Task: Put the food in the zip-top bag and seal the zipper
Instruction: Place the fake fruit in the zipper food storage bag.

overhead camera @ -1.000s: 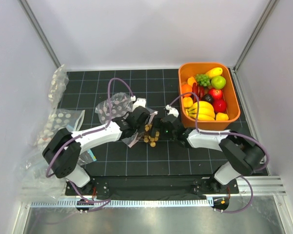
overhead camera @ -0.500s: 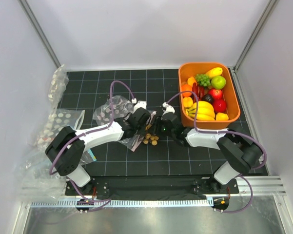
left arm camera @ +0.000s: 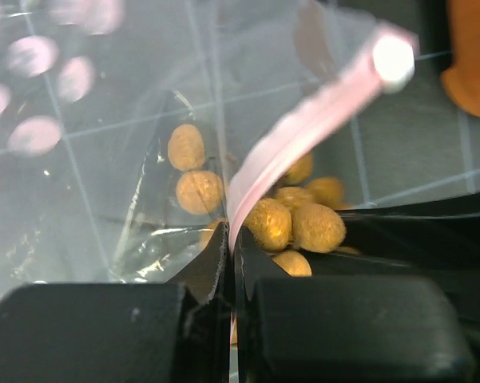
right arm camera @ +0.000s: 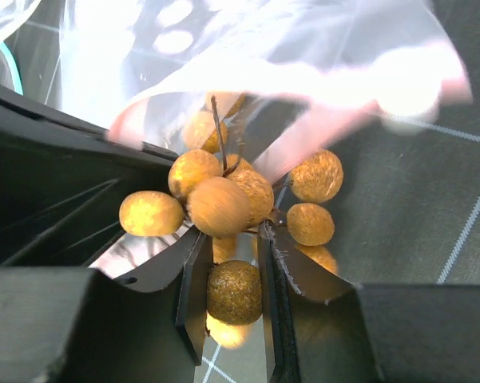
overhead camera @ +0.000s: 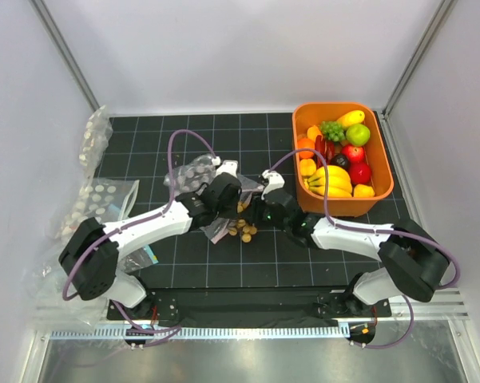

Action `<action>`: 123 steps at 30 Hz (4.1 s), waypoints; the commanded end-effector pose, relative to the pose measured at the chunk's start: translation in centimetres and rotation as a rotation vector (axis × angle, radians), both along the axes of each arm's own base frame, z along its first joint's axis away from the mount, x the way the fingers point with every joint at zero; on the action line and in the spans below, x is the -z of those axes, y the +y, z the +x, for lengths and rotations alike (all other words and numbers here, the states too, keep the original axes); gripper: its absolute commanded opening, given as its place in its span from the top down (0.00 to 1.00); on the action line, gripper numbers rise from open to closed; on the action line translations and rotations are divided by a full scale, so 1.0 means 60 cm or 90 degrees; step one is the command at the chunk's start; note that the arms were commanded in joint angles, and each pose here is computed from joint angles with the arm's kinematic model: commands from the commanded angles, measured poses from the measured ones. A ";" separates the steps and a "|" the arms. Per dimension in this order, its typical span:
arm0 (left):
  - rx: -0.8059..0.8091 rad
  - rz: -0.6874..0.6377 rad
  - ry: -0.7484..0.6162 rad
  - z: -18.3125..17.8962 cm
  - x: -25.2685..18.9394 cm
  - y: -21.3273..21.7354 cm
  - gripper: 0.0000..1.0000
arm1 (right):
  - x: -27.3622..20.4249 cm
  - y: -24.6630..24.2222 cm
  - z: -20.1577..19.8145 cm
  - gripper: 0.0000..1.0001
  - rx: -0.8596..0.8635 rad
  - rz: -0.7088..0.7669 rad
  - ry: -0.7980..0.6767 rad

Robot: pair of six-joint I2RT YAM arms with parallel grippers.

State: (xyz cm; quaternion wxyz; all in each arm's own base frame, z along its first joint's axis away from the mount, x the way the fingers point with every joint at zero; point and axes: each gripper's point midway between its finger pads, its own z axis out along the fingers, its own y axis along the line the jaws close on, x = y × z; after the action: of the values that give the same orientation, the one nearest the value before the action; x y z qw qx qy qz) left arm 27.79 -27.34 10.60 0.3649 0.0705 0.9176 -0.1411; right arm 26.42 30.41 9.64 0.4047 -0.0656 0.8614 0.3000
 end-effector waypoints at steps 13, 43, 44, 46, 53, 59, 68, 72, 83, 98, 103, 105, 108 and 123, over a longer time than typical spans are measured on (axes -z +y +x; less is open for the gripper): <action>0.133 -0.101 -0.057 -0.061 -0.088 -0.081 1.00 | -0.081 0.006 0.017 0.98 0.026 0.028 -0.081; 0.241 -0.311 -0.078 -0.133 -0.210 -0.108 1.00 | -0.118 -0.036 0.006 0.99 0.056 0.029 -0.112; 0.243 -0.318 -0.077 -0.135 -0.213 -0.110 1.00 | -0.117 -0.035 0.006 0.99 0.059 0.028 -0.109; 0.269 -0.343 -0.066 -0.148 -0.217 -0.120 1.00 | -0.117 -0.040 0.010 0.99 0.075 0.032 -0.108; 0.325 -0.373 -0.008 -0.164 -0.197 -0.161 1.00 | -0.104 -0.056 0.021 0.99 0.122 0.012 -0.089; 0.305 -0.355 -0.036 -0.151 -0.195 -0.152 1.00 | -0.074 -0.065 0.034 0.99 0.147 -0.024 -0.055; 0.257 -0.340 -0.113 -0.137 -0.222 -0.107 1.00 | -0.032 -0.073 0.045 0.99 0.171 -0.085 -0.006; 0.189 -0.282 -0.114 -0.104 -0.186 -0.094 1.00 | -0.046 -0.074 0.044 0.99 0.166 -0.073 -0.017; 0.088 -0.166 -0.115 -0.034 -0.103 -0.093 1.00 | -0.093 -0.035 0.011 0.99 0.065 0.045 -0.052; 0.217 -0.292 -0.121 -0.085 -0.144 -0.138 1.00 | -0.057 0.028 -0.001 0.99 -0.012 0.095 0.007; 0.251 -0.300 -0.102 -0.103 -0.137 -0.143 1.00 | -0.081 0.016 -0.004 0.99 -0.001 0.116 -0.019; 0.210 -0.249 -0.090 -0.085 -0.106 -0.131 1.00 | -0.103 0.009 -0.005 0.99 0.004 0.134 -0.040; 0.159 -0.204 -0.089 -0.061 -0.072 -0.120 1.00 | -0.106 -0.014 -0.002 0.99 0.040 0.127 -0.055; 0.068 -0.115 -0.015 -0.026 0.067 -0.124 1.00 | -0.063 -0.068 0.010 0.27 0.144 0.055 -0.026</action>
State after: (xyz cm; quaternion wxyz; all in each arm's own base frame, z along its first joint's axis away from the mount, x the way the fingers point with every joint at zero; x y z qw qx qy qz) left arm 25.61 -34.27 5.75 0.3566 0.0982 0.8965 -0.2441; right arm 25.42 23.79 6.93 0.3979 0.0188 0.8930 0.2096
